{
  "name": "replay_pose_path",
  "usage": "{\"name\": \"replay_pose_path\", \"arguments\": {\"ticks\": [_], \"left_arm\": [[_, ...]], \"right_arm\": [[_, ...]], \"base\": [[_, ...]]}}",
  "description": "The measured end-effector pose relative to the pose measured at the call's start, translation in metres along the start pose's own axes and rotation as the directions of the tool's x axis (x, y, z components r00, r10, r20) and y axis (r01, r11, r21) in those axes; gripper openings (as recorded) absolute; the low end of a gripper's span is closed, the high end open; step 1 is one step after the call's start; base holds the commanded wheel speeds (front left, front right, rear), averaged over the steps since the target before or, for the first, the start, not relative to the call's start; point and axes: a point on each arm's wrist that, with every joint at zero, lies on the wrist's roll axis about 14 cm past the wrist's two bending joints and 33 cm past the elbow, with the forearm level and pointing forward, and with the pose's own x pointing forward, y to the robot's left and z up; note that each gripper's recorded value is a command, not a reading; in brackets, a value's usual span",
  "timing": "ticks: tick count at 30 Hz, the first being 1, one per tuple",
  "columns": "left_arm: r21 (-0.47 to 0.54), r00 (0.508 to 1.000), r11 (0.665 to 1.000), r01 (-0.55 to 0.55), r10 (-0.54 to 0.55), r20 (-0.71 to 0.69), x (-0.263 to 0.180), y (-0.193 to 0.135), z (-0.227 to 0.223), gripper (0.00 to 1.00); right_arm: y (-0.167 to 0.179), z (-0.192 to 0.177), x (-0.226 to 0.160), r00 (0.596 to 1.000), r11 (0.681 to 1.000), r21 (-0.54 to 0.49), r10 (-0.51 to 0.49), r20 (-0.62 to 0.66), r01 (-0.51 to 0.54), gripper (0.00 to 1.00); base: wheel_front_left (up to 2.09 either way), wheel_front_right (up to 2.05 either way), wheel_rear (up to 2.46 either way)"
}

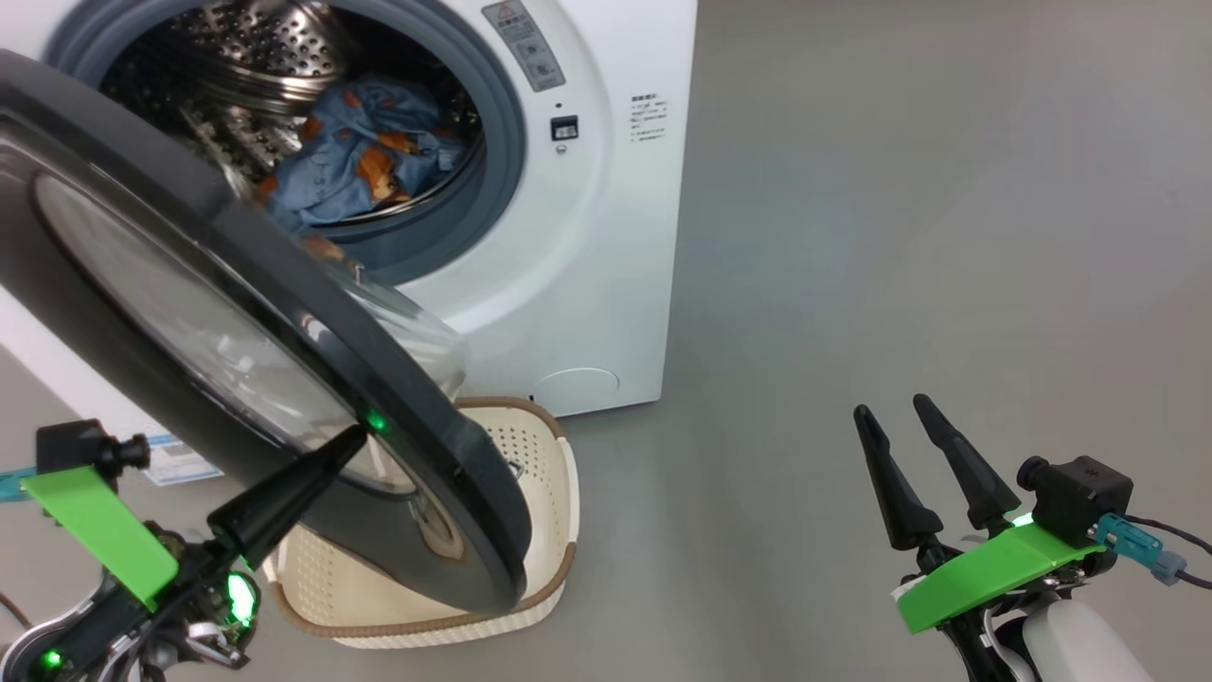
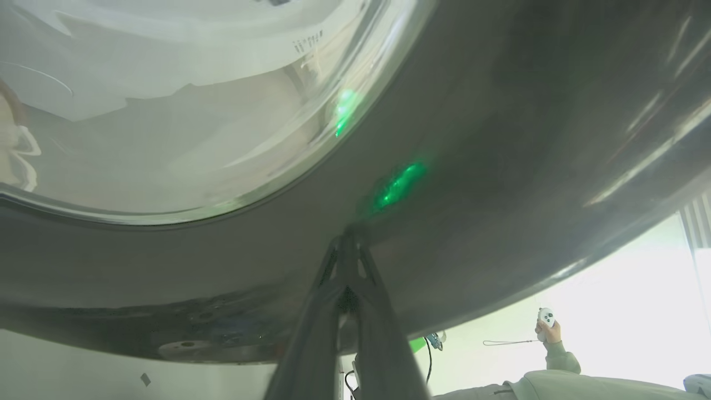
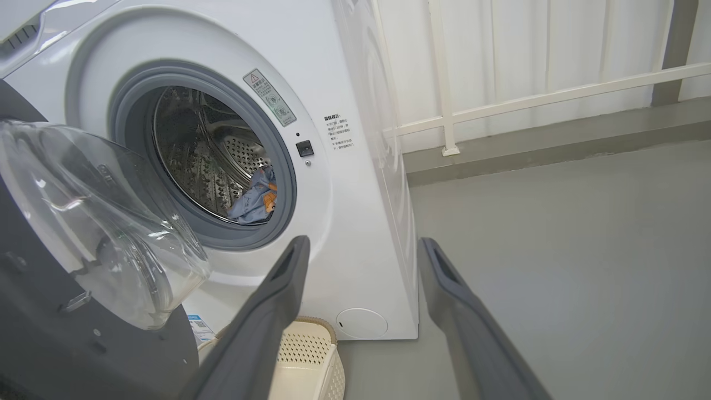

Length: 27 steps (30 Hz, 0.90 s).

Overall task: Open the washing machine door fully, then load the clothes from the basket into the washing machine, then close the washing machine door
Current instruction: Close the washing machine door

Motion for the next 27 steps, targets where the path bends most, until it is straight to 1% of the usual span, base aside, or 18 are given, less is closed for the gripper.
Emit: {"name": "replay_pose_path", "arguments": {"ticks": [5,8,9,10,12,13,14,16,18,20,22,27], "left_arm": [[0.004,0.998,1.0,-0.017,0.017,0.065,-0.009,0.003,0.011,0.0],[0.033,0.994,0.999,-0.04,0.036,0.101,-0.014,0.006,0.018,0.0],[0.048,0.993,0.998,-0.045,0.039,0.115,-0.016,0.006,0.02,0.02],[0.062,0.991,0.997,-0.049,0.041,0.13,-0.018,0.007,0.023,0.21],[0.11,0.984,0.991,-0.076,0.057,0.17,-0.022,0.008,0.03,0.52],[0.143,0.978,0.985,-0.102,0.073,0.196,-0.024,0.01,0.034,0.96],[0.174,0.971,0.977,-0.127,0.087,0.222,-0.027,0.011,0.039,1.0],[0.231,0.957,0.957,-0.173,0.109,0.268,-0.031,0.013,0.045,1.0],[0.283,0.939,0.931,-0.23,0.136,0.315,-0.035,0.017,0.049,1.0],[0.334,0.912,0.893,-0.303,0.169,0.374,-0.042,0.023,0.054,1.0],[0.358,0.888,0.867,-0.347,0.18,0.424,-0.047,0.027,0.056,1.0],[0.461,0.849,0.781,-0.421,0.16,0.504,-0.053,0.027,0.057,1.0]], "right_arm": [[0.006,-0.002,0.005,1.0,1.0,0.004,0.017,-0.004,-0.017,1.0],[0.008,-0.004,0.007,1.0,1.0,0.006,0.025,-0.007,-0.025,1.0],[0.009,-0.004,0.008,1.0,1.0,0.006,0.027,-0.008,-0.027,1.0],[0.009,-0.005,0.008,1.0,1.0,0.007,0.028,-0.009,-0.028,1.0],[0.01,-0.005,0.01,0.999,0.999,0.007,0.031,-0.01,-0.031,1.0],[0.01,-0.005,0.01,0.999,0.999,0.007,0.032,-0.01,-0.032,1.0],[0.01,-0.005,0.011,0.999,0.999,0.006,0.034,-0.011,-0.033,1.0],[0.011,-0.006,0.011,0.999,0.999,0.006,0.036,-0.012,-0.036,1.0],[0.011,-0.005,0.012,0.999,0.999,0.005,0.038,-0.011,-0.038,1.0],[0.011,-0.004,0.012,0.999,0.999,0.004,0.04,-0.008,-0.04,1.0],[0.012,-0.004,0.013,0.999,0.999,0.004,0.042,-0.006,-0.042,1.0],[0.013,-0.002,0.015,0.999,0.999,0.001,0.049,-0.003,-0.049,1.0]], "base": [[0.0,0.0,0.0],[0.0,0.0,0.0],[0.0,0.0,0.0],[0.0,0.0,0.0],[0.0,0.0,0.0],[0.0,0.0,0.0],[0.0,0.0,0.0],[0.0,0.0,0.0],[0.0,0.0,0.0],[0.0,0.0,0.0],[0.0,0.0,0.0],[0.0,0.0,0.0]]}}
